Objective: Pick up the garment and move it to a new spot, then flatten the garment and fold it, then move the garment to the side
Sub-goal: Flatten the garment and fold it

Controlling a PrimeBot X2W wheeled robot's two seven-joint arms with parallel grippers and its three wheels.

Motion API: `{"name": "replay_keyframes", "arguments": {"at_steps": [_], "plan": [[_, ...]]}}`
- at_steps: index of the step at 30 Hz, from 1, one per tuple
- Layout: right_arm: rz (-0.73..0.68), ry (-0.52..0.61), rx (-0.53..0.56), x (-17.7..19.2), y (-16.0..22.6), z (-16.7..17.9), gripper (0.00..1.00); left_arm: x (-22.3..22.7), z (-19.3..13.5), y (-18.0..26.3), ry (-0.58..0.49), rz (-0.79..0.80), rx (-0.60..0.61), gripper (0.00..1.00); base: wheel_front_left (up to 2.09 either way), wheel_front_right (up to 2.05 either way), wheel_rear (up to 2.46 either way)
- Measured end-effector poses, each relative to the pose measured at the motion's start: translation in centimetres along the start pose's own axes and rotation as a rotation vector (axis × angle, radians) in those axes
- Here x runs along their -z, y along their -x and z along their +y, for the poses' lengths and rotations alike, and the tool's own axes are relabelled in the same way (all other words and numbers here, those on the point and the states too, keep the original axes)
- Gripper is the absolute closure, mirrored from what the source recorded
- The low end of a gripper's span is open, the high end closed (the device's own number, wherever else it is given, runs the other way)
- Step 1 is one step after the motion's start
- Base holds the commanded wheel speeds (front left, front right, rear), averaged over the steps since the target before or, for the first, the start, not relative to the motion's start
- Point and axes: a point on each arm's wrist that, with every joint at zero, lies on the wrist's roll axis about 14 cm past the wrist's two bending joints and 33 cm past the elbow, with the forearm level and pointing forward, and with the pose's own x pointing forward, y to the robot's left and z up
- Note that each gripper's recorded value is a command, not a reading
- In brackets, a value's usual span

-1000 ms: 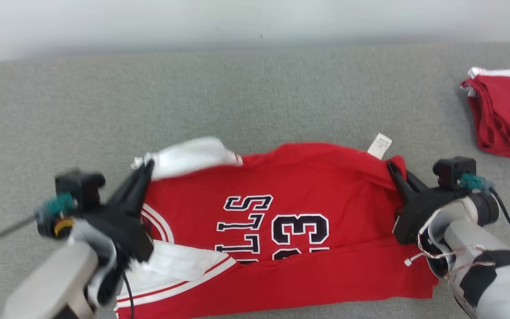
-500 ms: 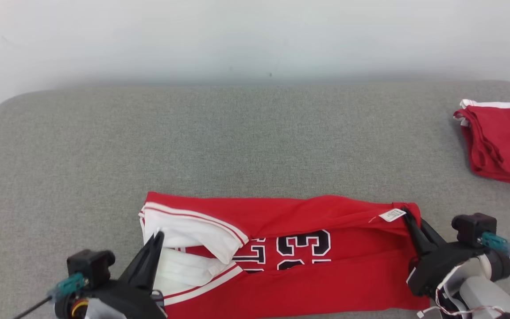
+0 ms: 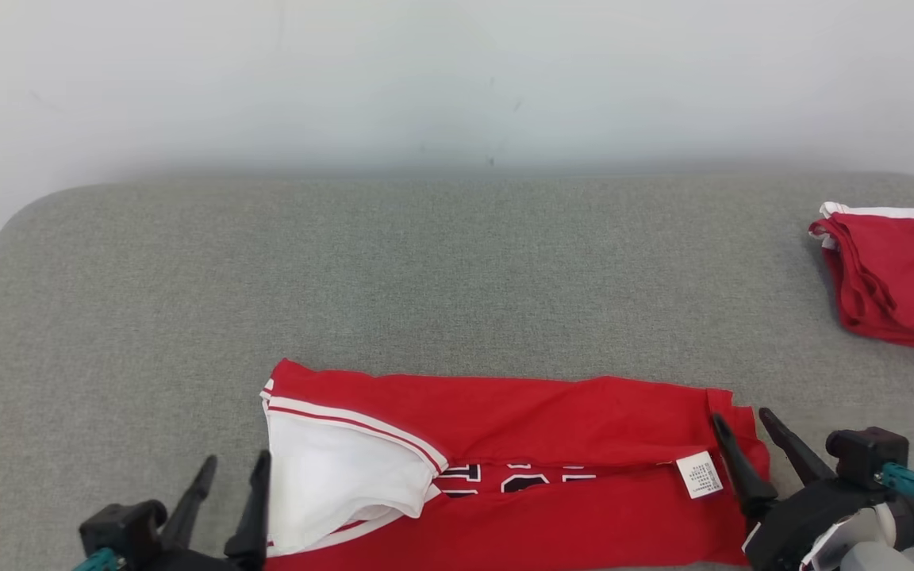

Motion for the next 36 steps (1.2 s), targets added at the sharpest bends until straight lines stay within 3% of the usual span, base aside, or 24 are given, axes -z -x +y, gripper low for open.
{"name": "replay_keyframes", "arguments": {"at_steps": [9,22,26,27,28,29,30,36], "plan": [[0.029,-0.028,0.065,0.3,0.5,-2.2,0.00,-4.0,2.3,1.6,-0.064,-0.187,-0.135,0.00,0.00,0.00,0.00],[0.232,-0.097,0.153,5.4,0.7,-3.2,0.00,-3.6,5.2,4.5,-0.122,-0.222,-0.254,0.00,0.00,0.00,0.00],[0.259,-0.108,0.133,6.1,0.3,-2.1,0.00,-3.1,5.5,5.0,-0.154,-0.210,-0.262,0.00,0.00,0.00,0.00],[0.264,-0.113,0.125,6.2,0.3,-1.8,0.38,-3.2,5.6,5.1,-0.156,-0.213,-0.266,0.00,0.00,0.00,0.00],[0.267,-0.113,0.116,6.3,0.2,-1.4,0.59,-3.2,5.6,5.1,-0.159,-0.215,-0.266,0.00,0.00,0.00,0.00],[0.271,-0.112,0.109,6.4,0.2,-1.2,0.87,-3.2,5.5,5.2,-0.162,-0.215,-0.265,0.00,0.00,0.00,0.00],[0.273,-0.114,0.105,6.4,0.3,-1.0,1.00,-3.2,5.6,5.2,-0.167,-0.217,-0.269,0.00,0.00,0.00,0.00],[0.274,-0.123,0.103,6.3,0.5,-0.8,1.00,-3.2,5.7,5.7,-0.173,-0.220,-0.274,0.00,0.00,0.00,0.00]]}}
